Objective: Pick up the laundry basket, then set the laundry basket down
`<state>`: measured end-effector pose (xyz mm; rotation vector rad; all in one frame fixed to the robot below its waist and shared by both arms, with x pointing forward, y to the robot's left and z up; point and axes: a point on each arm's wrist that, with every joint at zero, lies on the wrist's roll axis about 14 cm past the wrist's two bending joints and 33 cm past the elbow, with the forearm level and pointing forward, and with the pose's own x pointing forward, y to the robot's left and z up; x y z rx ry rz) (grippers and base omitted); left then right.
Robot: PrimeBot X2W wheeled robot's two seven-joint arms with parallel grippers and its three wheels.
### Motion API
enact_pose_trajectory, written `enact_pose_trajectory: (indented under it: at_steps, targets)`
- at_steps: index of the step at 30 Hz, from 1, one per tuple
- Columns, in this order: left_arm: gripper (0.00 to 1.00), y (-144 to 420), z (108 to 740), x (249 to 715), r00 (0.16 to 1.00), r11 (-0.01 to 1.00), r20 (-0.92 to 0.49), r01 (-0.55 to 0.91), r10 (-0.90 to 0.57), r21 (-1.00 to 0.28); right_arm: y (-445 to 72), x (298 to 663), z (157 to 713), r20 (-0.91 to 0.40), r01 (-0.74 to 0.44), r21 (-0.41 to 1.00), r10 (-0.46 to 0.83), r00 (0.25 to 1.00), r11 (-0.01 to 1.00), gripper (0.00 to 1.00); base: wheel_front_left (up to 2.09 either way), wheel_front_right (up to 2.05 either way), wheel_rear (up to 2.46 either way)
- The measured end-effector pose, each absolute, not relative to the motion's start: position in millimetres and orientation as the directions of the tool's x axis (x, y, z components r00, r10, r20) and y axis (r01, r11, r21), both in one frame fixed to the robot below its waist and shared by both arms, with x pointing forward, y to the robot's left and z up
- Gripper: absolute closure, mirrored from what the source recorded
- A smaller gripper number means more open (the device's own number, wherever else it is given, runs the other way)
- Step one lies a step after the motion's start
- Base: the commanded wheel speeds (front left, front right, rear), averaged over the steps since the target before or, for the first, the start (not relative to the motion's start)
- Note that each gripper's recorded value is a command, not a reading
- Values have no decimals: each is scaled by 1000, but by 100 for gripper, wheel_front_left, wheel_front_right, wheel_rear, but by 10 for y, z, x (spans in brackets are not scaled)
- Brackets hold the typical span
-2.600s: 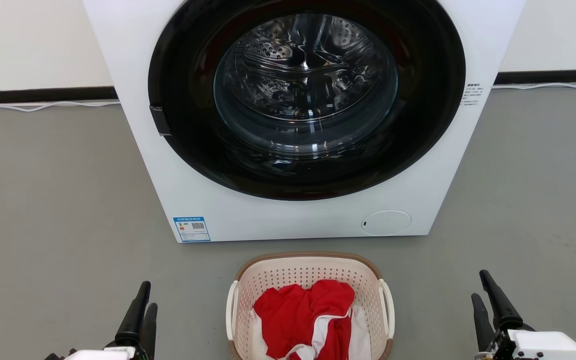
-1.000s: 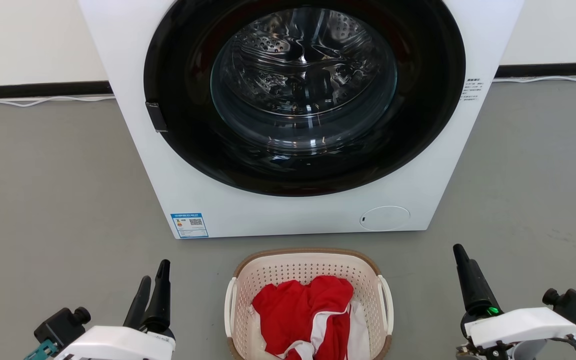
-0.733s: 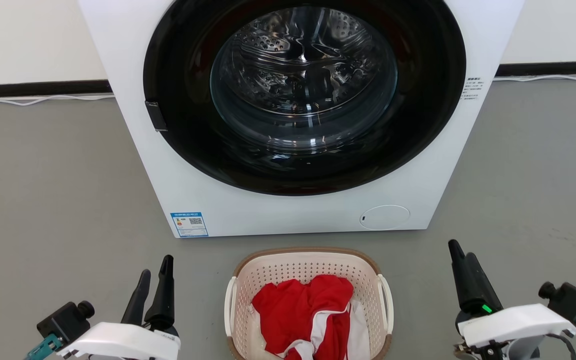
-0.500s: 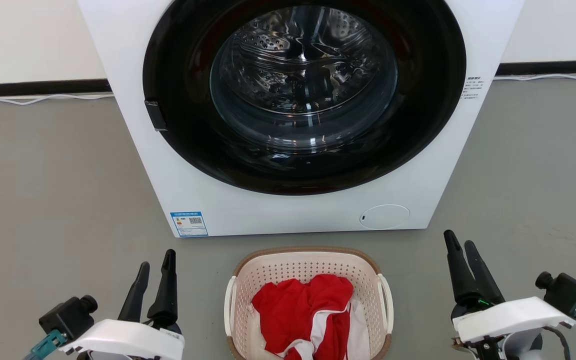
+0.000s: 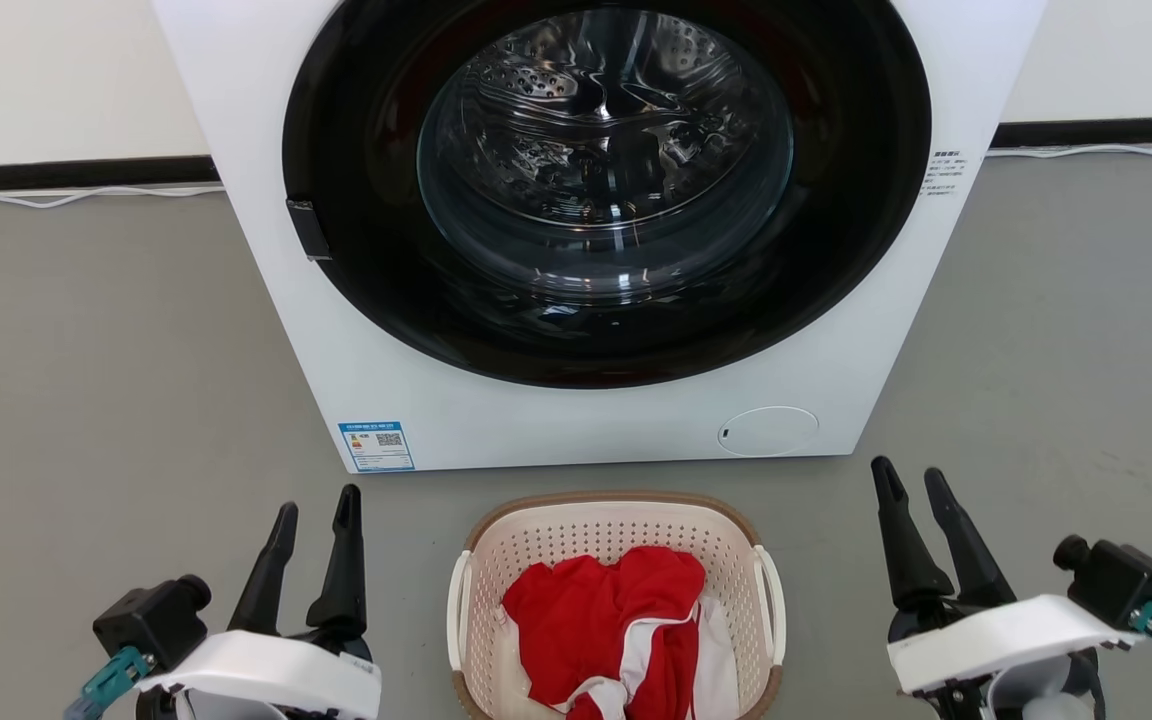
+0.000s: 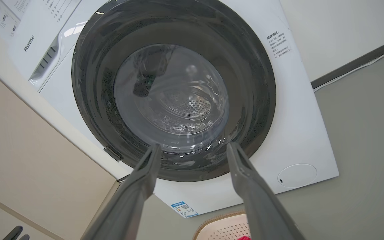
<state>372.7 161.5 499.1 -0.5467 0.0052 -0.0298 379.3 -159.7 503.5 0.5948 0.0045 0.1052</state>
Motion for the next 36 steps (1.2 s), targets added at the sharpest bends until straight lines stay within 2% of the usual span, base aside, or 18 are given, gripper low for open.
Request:
enact_pose_trajectory:
  at_steps: [22,36]
  targets:
    - [0,1499,5177,3779,993,950,91,94,-69,-298,-1545,3870,5229,109,-162,339,133,985,927,0,0,0,0]
    - [0,1420,5303,3784,983,982,152,124,-102,-142,-1447,3861,5306,150,-205,195,177,973,959,0,0,0,0]
